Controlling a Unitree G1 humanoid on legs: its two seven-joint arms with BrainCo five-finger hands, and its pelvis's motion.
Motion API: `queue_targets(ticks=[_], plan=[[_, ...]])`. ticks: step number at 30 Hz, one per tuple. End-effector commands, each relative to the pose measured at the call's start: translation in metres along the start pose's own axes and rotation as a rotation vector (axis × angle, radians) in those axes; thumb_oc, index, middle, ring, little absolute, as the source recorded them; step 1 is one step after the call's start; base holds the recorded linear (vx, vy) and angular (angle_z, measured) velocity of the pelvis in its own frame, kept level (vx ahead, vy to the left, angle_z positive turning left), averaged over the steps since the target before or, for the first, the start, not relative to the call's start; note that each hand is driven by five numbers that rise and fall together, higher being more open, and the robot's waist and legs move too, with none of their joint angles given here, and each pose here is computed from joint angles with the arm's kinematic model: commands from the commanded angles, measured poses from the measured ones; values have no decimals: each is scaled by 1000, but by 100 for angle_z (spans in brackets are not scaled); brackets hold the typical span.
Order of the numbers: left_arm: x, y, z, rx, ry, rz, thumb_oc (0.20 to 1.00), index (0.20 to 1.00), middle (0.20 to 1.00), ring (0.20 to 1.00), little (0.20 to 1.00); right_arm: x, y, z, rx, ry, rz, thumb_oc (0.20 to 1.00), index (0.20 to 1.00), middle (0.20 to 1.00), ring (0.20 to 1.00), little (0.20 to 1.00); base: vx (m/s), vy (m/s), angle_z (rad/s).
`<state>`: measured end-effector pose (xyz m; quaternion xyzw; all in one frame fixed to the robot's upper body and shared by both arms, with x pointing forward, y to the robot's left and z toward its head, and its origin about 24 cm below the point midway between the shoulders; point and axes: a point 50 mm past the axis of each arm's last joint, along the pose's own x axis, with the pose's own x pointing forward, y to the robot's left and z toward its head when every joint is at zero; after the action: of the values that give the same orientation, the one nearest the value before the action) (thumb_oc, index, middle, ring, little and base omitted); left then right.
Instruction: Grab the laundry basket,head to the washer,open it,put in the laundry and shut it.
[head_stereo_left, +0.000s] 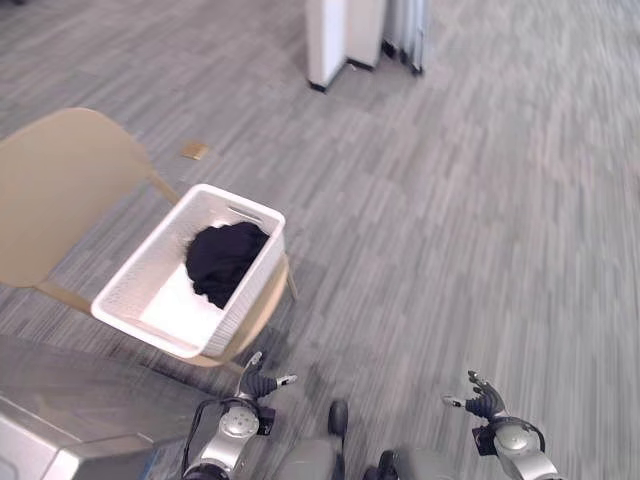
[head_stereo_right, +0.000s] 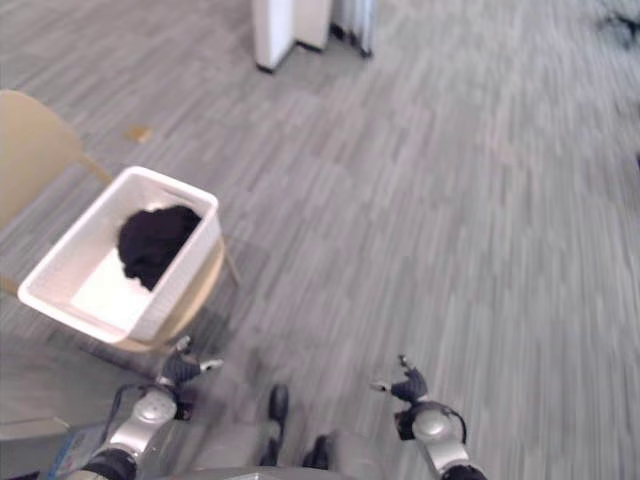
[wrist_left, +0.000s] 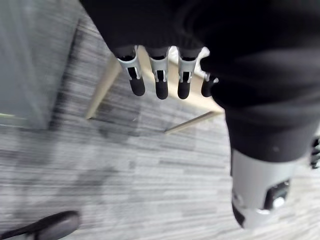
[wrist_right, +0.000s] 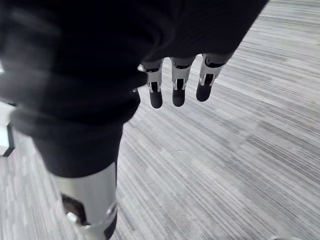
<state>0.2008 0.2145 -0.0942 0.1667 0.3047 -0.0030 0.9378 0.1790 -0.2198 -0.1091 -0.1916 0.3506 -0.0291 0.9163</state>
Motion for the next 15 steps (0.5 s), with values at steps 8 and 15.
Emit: queue_targets(ticks=[8, 15], plan=[[7, -19, 16, -11, -52, -34, 1000, 1000, 1000, 1000, 1000, 8, -28, 11, -25, -43, -70, 1000, 1000, 1000, 1000, 1000, 194, -113, 147], [6, -14, 8, -39, -17, -24, 1000, 1000, 1000, 1000, 1000, 7, -35, 7, -35, -28, -84, 1000, 1000, 1000, 1000, 1000, 103, -155, 148]])
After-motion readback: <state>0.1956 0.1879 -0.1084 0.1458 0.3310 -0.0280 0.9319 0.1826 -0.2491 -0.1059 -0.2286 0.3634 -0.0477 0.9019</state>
